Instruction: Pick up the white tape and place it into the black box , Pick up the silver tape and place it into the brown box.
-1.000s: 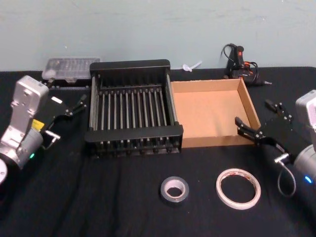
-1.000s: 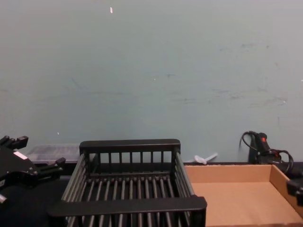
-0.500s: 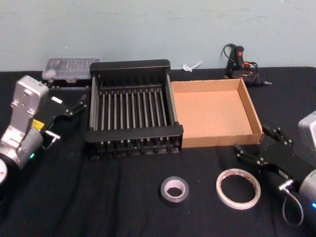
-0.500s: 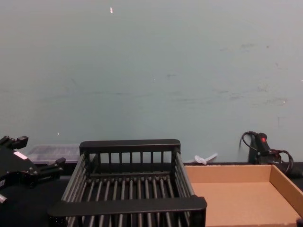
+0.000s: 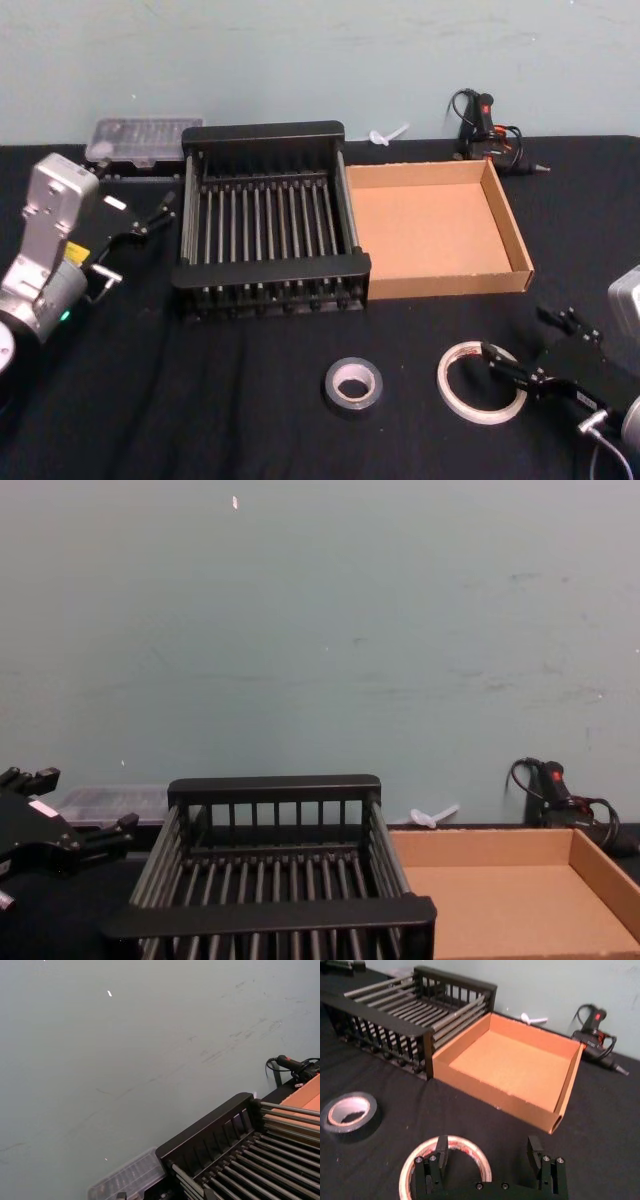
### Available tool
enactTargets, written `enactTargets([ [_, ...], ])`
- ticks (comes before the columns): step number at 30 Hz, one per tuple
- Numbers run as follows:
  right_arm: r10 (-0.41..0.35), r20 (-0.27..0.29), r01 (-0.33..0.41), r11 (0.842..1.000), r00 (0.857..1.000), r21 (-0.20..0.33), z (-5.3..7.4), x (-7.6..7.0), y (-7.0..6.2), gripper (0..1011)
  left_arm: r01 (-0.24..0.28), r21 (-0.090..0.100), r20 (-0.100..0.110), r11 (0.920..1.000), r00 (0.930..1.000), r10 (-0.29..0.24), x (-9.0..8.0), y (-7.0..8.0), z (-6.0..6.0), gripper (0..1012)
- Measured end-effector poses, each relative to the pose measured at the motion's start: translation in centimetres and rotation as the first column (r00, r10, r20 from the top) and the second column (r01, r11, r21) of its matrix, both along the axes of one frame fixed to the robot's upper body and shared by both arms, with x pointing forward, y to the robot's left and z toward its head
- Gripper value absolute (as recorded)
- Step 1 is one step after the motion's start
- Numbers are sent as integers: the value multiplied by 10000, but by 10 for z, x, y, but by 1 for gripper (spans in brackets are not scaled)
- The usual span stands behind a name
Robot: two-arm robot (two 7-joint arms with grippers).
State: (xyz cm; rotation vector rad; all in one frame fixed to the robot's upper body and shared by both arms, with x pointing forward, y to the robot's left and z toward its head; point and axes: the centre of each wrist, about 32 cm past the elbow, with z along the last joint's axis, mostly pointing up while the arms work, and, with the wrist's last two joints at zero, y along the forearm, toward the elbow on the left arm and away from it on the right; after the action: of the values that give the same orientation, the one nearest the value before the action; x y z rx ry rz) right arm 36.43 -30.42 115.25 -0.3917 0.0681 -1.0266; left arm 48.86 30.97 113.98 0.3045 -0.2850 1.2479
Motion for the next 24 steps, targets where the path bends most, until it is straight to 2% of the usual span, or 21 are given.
enactTargets([
  [8,-178,-741,176,9998,9971,-37,-5,0,-2,1000,0,0,0,10000,10000,0,0,0,0,1001],
  [24,-268,-1247,254,9996,9918,-128,-15,8,-3,1000,0,0,-1,10000,10000,0,0,0,0,1001],
])
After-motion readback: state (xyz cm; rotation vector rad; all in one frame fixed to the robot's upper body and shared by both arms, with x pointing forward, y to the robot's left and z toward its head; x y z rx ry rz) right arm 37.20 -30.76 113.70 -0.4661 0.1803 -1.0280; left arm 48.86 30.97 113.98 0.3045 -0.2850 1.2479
